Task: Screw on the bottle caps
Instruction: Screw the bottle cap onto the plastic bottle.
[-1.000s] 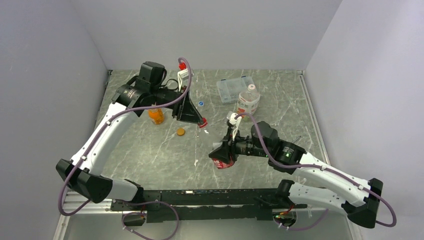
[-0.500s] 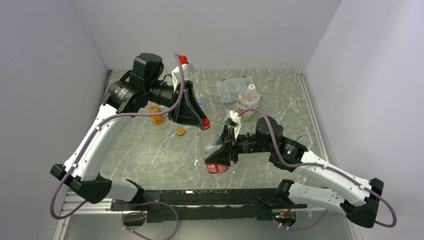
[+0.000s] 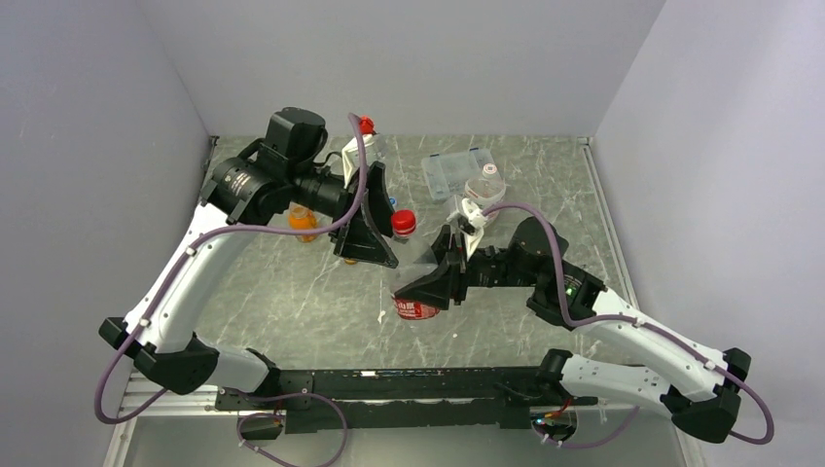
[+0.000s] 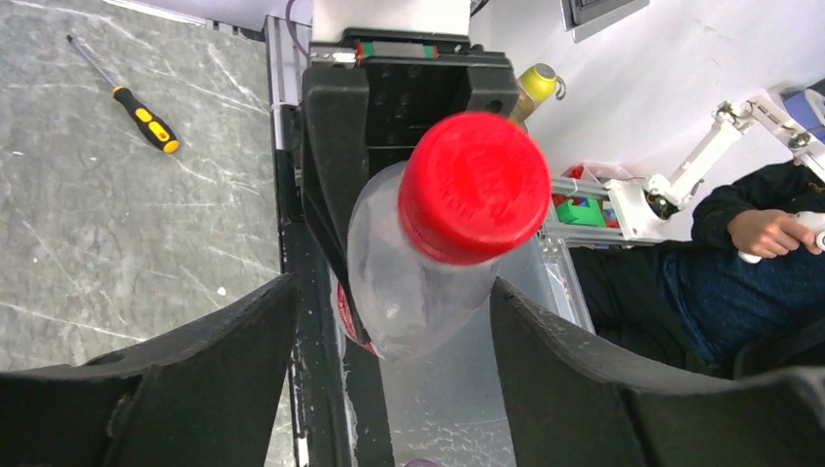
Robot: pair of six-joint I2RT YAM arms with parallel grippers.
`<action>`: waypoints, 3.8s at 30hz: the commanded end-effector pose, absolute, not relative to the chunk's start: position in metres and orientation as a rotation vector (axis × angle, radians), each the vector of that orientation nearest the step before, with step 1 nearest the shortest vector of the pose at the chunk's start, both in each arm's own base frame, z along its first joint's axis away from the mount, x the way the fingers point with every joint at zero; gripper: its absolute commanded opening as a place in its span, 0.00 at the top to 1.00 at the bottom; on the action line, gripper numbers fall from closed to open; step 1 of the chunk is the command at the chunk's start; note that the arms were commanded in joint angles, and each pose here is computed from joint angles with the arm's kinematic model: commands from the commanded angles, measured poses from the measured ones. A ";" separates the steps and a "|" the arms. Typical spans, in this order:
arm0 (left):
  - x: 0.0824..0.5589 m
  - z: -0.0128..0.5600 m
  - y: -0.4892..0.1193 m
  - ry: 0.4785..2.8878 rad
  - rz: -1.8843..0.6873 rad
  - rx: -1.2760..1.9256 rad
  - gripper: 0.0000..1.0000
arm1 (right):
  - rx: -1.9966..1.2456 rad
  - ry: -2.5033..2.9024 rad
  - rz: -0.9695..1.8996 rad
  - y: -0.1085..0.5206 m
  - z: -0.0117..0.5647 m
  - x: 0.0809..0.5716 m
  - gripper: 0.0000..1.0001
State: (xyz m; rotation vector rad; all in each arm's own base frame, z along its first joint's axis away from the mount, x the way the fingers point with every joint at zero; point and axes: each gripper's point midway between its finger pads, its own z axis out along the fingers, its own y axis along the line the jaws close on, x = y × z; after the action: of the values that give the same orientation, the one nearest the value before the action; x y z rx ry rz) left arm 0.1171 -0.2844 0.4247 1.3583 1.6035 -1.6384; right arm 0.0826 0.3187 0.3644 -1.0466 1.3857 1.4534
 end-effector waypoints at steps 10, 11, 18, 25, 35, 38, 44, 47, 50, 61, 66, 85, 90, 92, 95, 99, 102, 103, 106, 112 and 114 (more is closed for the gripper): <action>0.176 0.450 -0.256 1.649 -1.111 0.971 0.11 | -0.753 1.346 1.129 0.295 0.409 0.142 0.77; 0.182 0.452 -0.253 1.661 -1.078 0.926 0.11 | -0.724 1.369 1.091 0.293 0.405 0.150 0.77; 0.227 0.478 -0.235 1.723 -0.920 0.567 0.14 | -0.547 1.506 0.835 0.287 0.373 0.199 0.78; 0.252 0.495 -0.238 1.691 -0.924 0.386 0.15 | -0.486 1.553 0.728 0.299 0.359 0.223 0.78; 0.270 0.490 -0.257 1.714 -0.907 0.328 0.17 | -0.473 1.579 0.679 0.309 0.354 0.234 0.79; 0.274 0.484 -0.264 1.733 -0.891 0.317 0.19 | -0.475 1.579 0.680 0.311 0.354 0.233 0.79; 0.278 0.479 -0.279 1.745 -0.888 0.331 0.21 | -0.486 1.590 0.668 0.316 0.352 0.235 0.79; 0.278 0.476 -0.284 1.754 -0.899 0.340 0.24 | -0.486 1.593 0.664 0.316 0.351 0.235 0.79; 0.279 0.470 -0.287 1.772 -0.904 0.342 0.28 | -0.485 1.594 0.665 0.317 0.351 0.236 0.79; 0.276 0.460 -0.295 1.799 -0.933 0.361 0.47 | -0.487 1.595 0.670 0.317 0.352 0.235 0.79; 0.274 0.455 -0.297 1.813 -0.951 0.363 0.51 | -0.486 1.592 0.669 0.317 0.355 0.235 0.79; 0.239 0.460 -0.301 1.726 -1.074 0.526 0.77 | -0.653 1.404 0.980 0.317 0.399 0.194 0.81; 0.215 0.472 -0.303 1.646 -1.165 0.631 0.79 | -0.741 1.310 1.116 0.315 0.415 0.172 0.81; 0.203 0.476 -0.304 1.608 -1.208 0.684 0.80 | -0.780 1.270 1.181 0.315 0.423 0.160 0.81; 0.183 0.482 -0.306 1.548 -1.285 0.769 0.81 | -0.855 1.216 1.264 0.316 0.432 0.142 0.81; 0.163 0.491 -0.305 1.473 -1.352 0.850 0.82 | -0.939 1.145 1.351 0.316 0.444 0.121 0.81; 0.152 0.495 -0.304 1.435 -1.392 0.893 0.83 | -0.982 1.107 1.396 0.316 0.450 0.109 0.81; 0.148 0.496 -0.303 1.425 -1.406 0.902 0.83 | -1.000 1.092 1.412 0.315 0.452 0.104 0.81; 0.139 0.501 -0.301 1.388 -1.439 0.933 0.83 | -1.034 1.073 1.442 0.316 0.454 0.098 0.81; 0.142 0.506 -0.294 1.376 -1.404 0.893 0.75 | -1.044 1.102 1.438 0.319 0.451 0.100 0.80; 0.153 0.508 -0.290 1.399 -1.342 0.832 0.65 | -1.030 1.131 1.415 0.320 0.448 0.106 0.80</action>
State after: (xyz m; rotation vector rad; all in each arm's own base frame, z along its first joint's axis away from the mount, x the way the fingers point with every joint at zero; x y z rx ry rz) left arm 0.1477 -0.2928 0.5193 0.8490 1.3397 -1.3804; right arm 0.1104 0.3262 0.3915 -1.0544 1.3258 1.4295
